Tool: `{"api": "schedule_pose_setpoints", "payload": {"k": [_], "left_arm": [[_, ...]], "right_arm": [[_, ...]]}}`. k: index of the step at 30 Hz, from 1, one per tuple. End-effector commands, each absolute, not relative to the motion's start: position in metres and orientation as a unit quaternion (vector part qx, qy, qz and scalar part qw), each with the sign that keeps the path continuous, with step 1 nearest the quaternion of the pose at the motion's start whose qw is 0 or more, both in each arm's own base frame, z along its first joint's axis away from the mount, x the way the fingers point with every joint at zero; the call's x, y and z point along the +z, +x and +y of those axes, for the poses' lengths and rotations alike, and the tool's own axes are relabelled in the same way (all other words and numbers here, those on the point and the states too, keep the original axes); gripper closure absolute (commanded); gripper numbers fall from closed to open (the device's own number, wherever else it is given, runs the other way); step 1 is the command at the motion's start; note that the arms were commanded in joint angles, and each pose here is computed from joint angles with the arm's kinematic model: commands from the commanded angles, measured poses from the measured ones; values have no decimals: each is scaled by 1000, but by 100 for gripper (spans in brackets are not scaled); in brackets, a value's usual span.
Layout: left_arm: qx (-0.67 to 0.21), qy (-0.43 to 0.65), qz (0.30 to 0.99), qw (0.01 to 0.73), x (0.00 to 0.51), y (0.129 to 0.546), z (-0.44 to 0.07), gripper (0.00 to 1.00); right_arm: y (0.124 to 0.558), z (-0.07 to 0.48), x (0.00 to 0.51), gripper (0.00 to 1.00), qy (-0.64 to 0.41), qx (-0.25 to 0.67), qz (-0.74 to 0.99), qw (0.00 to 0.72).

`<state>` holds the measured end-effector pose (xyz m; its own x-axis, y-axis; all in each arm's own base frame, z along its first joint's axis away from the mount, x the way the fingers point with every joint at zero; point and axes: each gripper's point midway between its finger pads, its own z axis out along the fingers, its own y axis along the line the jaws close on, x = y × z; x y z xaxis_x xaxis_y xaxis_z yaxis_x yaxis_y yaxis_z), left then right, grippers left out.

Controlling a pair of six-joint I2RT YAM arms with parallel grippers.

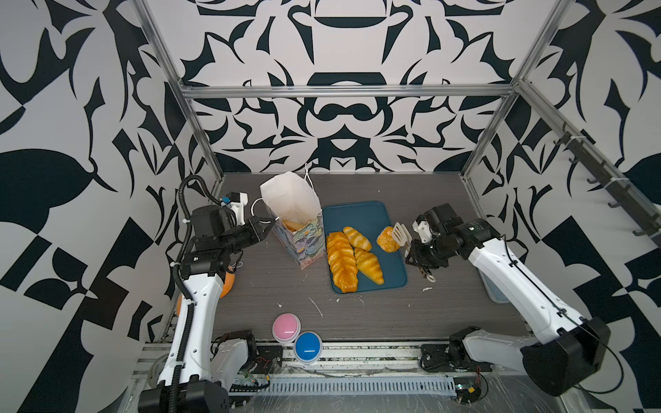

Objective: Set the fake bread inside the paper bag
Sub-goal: 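Lift the pinched knot roll off the tray with the tongs, then carry the knot roll with the tongs over the bag opening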

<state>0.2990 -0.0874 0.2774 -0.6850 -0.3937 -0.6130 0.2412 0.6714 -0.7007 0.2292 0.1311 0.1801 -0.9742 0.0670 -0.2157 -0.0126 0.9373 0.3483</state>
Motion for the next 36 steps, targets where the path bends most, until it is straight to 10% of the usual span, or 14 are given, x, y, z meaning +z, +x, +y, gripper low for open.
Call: {"api": "schedule_pose_setpoints", "payload": {"k": [1, 36], "left_arm": [[-400, -43, 823, 401, 286, 299, -86, 100], [-399, -42, 822, 404, 288, 298, -86, 100]], "right_arm": [[252, 145, 215, 72, 2, 218, 960, 175], [296, 207, 340, 72, -33, 407, 861, 304]]}}
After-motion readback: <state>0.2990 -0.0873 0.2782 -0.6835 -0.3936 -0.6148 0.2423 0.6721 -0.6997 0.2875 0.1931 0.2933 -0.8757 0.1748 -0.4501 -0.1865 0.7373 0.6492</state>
